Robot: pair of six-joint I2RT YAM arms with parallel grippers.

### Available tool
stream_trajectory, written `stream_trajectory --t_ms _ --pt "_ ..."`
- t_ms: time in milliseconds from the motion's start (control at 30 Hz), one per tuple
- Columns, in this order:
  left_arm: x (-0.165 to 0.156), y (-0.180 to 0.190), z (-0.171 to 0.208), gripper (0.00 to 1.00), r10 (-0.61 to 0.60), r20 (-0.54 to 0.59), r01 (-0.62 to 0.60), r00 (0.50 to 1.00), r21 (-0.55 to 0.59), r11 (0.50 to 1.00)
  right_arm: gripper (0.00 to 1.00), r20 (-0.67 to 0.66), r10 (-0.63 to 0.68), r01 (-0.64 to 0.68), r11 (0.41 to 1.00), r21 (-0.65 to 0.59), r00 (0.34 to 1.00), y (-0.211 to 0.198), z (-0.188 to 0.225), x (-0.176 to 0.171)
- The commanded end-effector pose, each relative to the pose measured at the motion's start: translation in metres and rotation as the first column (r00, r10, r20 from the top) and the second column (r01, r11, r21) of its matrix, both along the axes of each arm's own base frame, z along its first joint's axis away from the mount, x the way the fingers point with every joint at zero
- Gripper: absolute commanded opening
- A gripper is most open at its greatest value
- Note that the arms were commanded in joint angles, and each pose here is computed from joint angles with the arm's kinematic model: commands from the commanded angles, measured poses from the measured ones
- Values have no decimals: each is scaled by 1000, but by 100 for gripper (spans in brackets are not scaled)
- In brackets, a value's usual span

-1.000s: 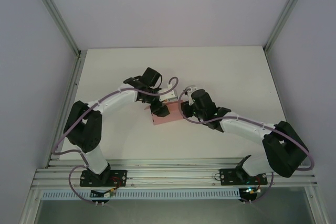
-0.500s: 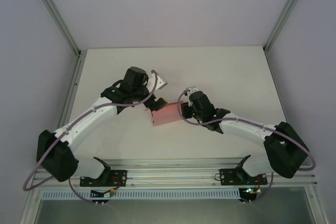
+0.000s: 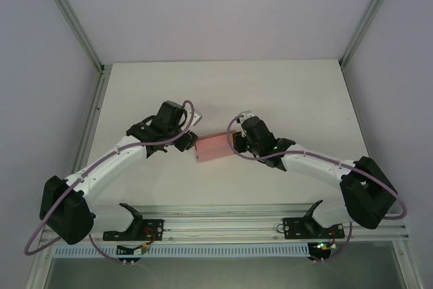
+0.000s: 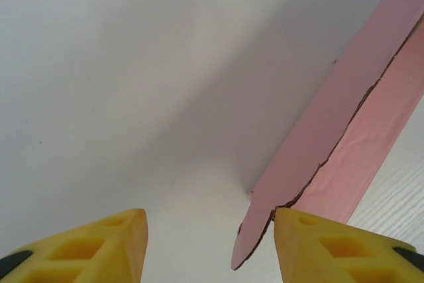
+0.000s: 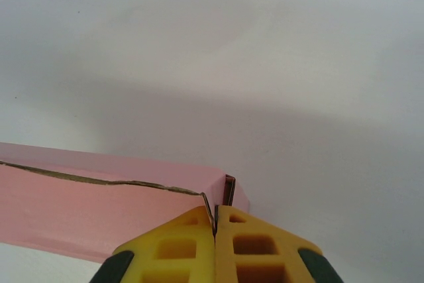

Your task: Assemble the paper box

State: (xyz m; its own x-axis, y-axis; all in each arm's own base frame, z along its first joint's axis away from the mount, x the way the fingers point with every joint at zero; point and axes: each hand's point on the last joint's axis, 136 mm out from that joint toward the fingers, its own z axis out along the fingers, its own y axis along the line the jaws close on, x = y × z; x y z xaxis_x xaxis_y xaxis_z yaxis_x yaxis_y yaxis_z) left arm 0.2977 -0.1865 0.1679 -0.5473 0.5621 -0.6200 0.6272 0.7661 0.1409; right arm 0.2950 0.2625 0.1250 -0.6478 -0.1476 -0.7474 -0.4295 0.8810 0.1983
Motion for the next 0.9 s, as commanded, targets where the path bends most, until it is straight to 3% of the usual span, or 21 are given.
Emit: stream_trajectory --t_ms 0,567,867 --pt "-4 -2 -7 47 0 -41 0 999 5 1000 0 -109 5 -13 997 -72 994 -7 -28 -17" --pt "-18 -4 -28 49 -12 -131 11 991 -8 1000 0 -125 17 -28 996 -83 992 -3 -29 -17" --pt "-16 -1 -16 53 12 -94 -15 996 -25 1000 0 -134 16 -29 995 -97 991 -5 -32 -17"
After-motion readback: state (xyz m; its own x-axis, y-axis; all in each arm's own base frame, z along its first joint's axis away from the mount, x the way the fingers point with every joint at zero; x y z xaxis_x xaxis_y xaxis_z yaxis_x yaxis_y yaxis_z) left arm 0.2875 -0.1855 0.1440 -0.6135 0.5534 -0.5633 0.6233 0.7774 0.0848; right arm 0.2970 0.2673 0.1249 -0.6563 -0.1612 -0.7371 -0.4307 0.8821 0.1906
